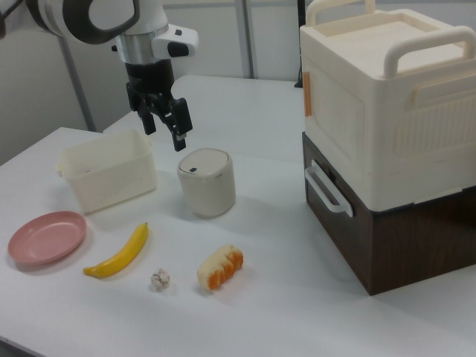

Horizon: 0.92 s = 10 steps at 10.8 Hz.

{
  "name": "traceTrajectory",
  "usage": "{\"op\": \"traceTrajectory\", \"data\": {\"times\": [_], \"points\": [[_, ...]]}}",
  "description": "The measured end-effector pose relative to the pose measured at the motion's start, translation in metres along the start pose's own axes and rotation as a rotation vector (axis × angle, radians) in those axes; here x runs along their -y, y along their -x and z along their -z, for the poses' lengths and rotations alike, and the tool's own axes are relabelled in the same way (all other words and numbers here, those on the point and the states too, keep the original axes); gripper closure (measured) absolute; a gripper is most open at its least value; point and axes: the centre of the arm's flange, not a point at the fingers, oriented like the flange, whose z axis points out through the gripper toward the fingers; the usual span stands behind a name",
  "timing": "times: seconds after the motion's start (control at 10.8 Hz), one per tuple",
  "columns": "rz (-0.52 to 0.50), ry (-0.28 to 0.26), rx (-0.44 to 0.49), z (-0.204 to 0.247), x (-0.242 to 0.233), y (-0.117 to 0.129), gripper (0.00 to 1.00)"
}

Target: Open the trash can

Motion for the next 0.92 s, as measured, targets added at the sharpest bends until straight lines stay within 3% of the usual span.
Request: {"op": "traceTrajectory", "data": {"times": [0.92], "points": [[-0.021, 0.0, -0.024, 0.0061, -0.0094, -0.0013, 0.0]]}}
